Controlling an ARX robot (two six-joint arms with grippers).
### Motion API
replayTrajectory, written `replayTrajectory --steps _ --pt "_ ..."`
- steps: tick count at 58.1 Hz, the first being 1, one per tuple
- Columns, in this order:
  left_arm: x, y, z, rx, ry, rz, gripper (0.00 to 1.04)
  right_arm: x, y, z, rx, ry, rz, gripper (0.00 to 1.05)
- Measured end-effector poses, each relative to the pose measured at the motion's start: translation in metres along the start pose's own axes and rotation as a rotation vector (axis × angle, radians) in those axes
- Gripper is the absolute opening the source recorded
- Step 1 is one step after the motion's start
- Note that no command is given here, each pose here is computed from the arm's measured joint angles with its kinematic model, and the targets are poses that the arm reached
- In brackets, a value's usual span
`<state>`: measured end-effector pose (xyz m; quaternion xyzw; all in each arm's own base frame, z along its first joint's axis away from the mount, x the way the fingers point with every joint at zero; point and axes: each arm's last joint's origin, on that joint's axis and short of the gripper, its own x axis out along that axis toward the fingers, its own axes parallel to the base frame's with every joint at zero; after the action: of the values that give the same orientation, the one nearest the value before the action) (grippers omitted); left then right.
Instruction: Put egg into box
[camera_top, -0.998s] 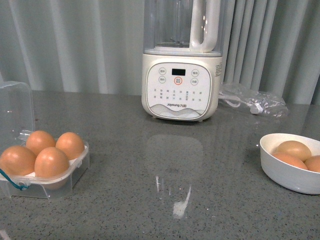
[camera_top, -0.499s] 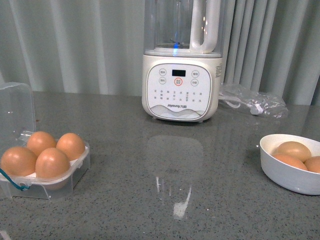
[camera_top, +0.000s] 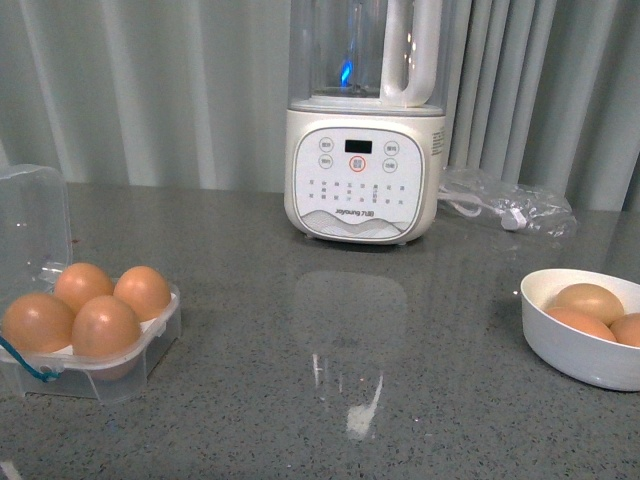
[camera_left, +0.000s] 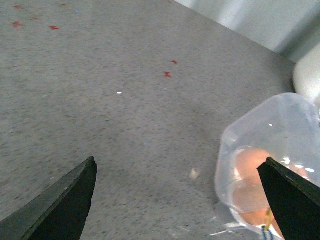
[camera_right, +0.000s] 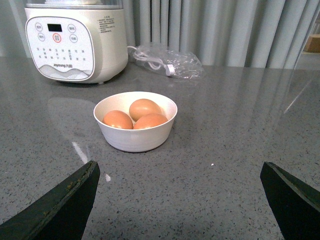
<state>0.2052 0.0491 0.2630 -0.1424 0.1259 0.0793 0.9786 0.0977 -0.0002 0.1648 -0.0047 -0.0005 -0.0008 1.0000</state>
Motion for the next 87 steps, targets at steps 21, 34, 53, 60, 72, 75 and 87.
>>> replayTrajectory --steps 21,34,53,60,72,75,87 --pt "0.032 -0.011 -0.002 0.062 0.023 -0.029 0.98 0.000 0.000 0.000 0.000 0.000 0.000 0.98" --pt "0.044 -0.006 -0.006 0.122 0.029 -0.025 0.98 0.000 0.000 0.000 0.000 0.000 0.000 0.98" --pt "0.054 -0.013 -0.003 0.170 0.018 -0.105 0.98 0.000 0.000 0.000 0.000 0.000 0.000 0.98" --pt "0.055 -0.024 -0.005 0.183 0.016 -0.141 0.98 0.000 0.000 0.000 0.000 0.000 0.000 0.98" --pt "0.055 -0.053 -0.013 0.210 0.011 -0.205 0.98 0.000 0.000 0.000 0.000 0.000 0.000 0.98" --pt "0.055 -0.060 -0.016 0.217 0.016 -0.217 0.98 0.000 0.000 0.000 0.000 0.000 0.000 0.98" --pt "0.053 -0.092 -0.031 0.251 0.044 -0.307 0.98 0.000 0.000 0.000 0.000 0.000 0.000 0.98"
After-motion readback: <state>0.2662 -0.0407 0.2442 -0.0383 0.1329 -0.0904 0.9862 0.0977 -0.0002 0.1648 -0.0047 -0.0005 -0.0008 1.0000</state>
